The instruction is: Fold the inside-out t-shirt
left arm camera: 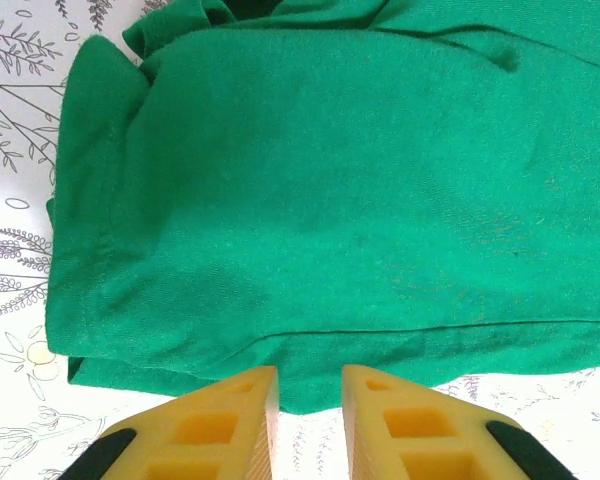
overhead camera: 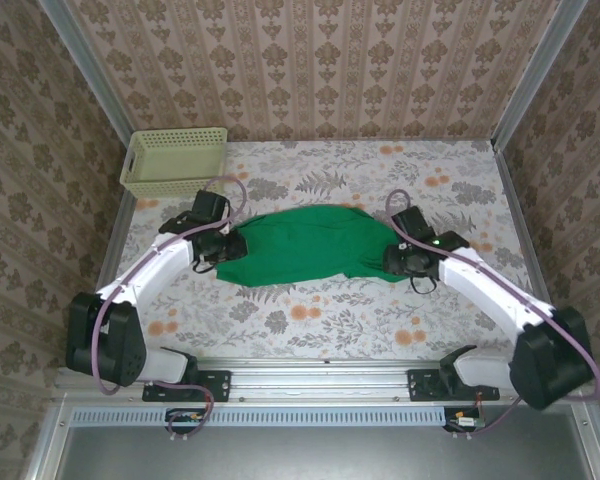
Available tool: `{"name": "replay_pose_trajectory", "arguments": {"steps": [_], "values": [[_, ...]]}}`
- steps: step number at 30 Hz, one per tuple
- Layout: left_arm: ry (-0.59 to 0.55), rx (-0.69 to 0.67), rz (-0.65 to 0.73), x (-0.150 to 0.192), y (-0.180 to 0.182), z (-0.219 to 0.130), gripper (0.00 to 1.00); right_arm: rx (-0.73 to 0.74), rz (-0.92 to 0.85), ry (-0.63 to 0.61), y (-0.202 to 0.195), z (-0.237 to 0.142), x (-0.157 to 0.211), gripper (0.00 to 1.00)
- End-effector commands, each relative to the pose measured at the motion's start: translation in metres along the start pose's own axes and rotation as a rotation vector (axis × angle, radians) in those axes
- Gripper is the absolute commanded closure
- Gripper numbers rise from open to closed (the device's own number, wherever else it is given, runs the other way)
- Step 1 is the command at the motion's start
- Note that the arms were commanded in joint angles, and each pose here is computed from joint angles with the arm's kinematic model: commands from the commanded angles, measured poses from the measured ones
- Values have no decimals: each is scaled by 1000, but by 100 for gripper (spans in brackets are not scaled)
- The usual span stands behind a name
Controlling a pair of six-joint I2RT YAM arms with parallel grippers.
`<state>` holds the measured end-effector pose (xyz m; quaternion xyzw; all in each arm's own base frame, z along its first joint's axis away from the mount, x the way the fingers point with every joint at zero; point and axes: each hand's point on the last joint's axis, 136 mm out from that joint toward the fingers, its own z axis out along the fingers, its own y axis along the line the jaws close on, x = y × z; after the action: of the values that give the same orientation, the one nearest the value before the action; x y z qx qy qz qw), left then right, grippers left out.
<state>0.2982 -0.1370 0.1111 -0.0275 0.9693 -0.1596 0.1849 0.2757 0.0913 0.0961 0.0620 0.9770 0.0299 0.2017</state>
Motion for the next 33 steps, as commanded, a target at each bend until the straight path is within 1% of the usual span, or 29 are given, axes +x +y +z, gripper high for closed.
{"name": "replay_pose_trajectory", "arguments": {"steps": [1, 5, 11, 15, 17, 22, 23, 24, 26, 29, 31, 33], "values": [[-12, -10, 2, 1, 2, -3, 75, 0, 13, 29, 6, 16, -1, 59], [-9, -10, 4, 3, 1, -2, 75, 62, 46, 46, 1, 35, -7, 61], [5, -5, 7, 8, -1, 5, 75, 78, 86, 67, 1, 57, -19, 60], [12, 0, 20, 13, -4, 8, 73, 73, 77, 32, 5, 61, -39, 59], [16, 5, 31, 16, -7, 11, 72, 80, 81, 33, 4, 65, -48, 60], [14, 21, 61, 21, -19, 16, 67, 126, 93, 46, -12, 80, -59, 61], [23, 34, 91, 27, -30, 19, 66, 126, 96, 53, -14, 83, -60, 63], [25, 44, 103, 29, -36, 21, 65, 116, 101, 33, -15, 85, -68, 65], [26, 74, 136, 33, -53, 25, 64, 97, 97, 6, -15, 78, -75, 66], [29, 101, 208, 40, -81, 32, 61, 70, 81, -44, -13, 56, -80, 65], [32, 111, 254, 44, -99, 37, 60, 53, 60, -68, -9, 41, -76, 63], [43, 120, 295, 49, -112, 44, 57, 37, 37, -77, -5, 31, -65, 61]]}}
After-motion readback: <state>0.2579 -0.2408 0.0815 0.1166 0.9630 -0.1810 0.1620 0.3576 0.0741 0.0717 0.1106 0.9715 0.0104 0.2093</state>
